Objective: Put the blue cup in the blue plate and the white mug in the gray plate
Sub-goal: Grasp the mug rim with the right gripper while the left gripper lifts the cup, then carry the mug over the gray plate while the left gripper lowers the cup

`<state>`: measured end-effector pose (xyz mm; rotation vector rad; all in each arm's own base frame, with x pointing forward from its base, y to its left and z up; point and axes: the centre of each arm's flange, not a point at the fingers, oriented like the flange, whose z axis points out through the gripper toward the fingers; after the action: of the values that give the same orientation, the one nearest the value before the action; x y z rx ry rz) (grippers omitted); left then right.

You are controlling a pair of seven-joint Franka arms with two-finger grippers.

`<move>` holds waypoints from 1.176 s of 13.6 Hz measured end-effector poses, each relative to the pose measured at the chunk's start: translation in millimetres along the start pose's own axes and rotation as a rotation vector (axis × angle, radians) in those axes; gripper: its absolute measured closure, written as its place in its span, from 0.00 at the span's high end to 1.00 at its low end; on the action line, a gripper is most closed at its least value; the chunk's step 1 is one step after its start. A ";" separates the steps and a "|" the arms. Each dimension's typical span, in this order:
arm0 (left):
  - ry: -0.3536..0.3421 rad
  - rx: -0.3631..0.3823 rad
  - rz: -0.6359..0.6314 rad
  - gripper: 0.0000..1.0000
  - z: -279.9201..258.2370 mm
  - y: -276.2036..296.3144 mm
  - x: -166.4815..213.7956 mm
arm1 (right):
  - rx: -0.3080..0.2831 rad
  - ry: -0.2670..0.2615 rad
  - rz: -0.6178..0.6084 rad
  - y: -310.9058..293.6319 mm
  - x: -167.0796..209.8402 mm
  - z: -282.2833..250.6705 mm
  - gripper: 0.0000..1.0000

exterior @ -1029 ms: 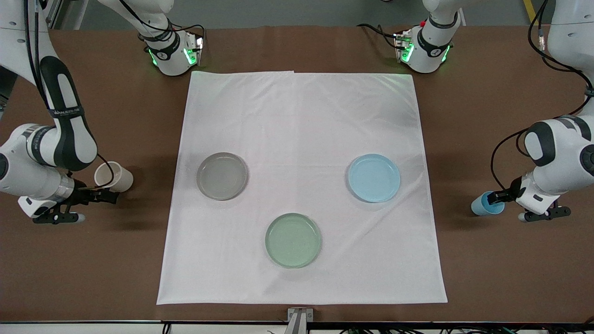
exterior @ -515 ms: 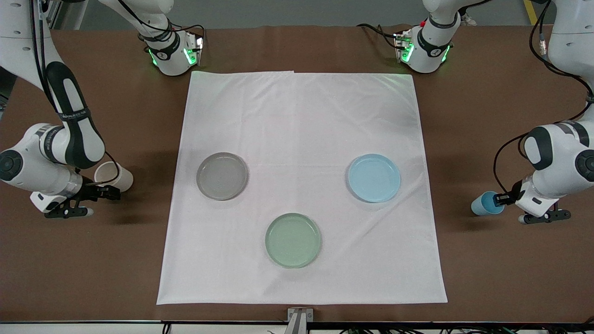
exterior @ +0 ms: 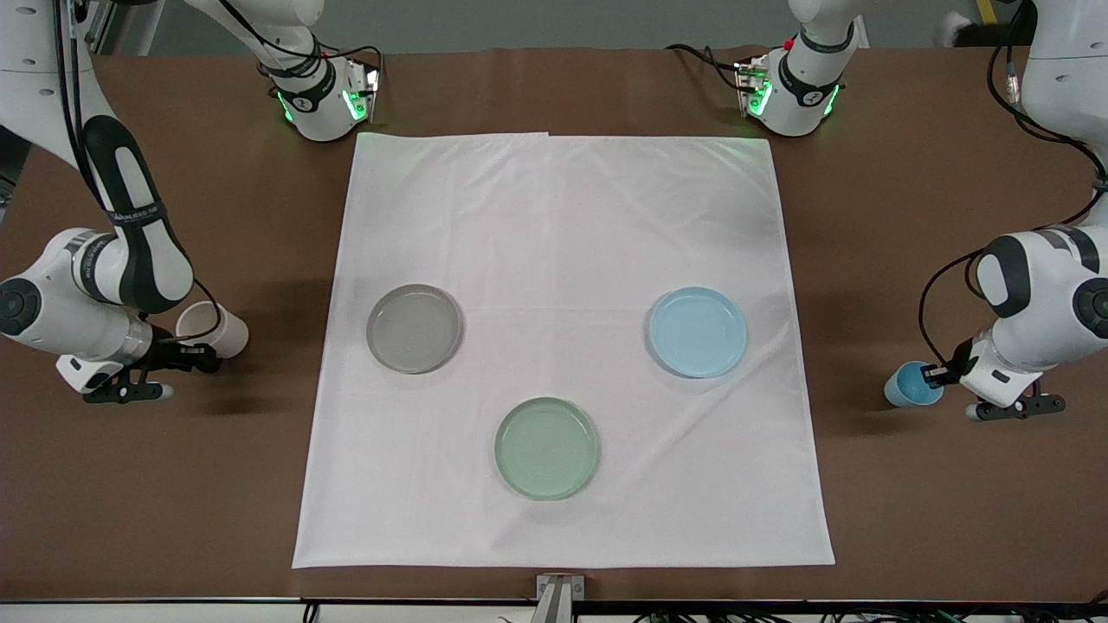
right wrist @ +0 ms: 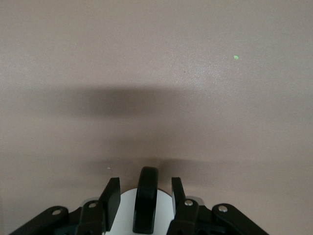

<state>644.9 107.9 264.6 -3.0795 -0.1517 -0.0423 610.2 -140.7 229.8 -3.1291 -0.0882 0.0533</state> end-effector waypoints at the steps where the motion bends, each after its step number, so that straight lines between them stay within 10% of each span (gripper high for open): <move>1: -0.025 -0.004 -0.013 0.04 -11.2 11.6 -1.2 | 0.000 0.000 0.000 0.1 0.0 0.0 0.45; 16: -0.201 -0.026 -0.260 0.04 -90.3 281.8 -91.7 | 0.015 -0.042 -0.006 -3.6 -1.1 -4.5 0.19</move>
<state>579.3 -186.3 336.1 -3.0614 -0.5629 0.2554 609.1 -137.3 234.4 -3.1131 -0.0975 0.1193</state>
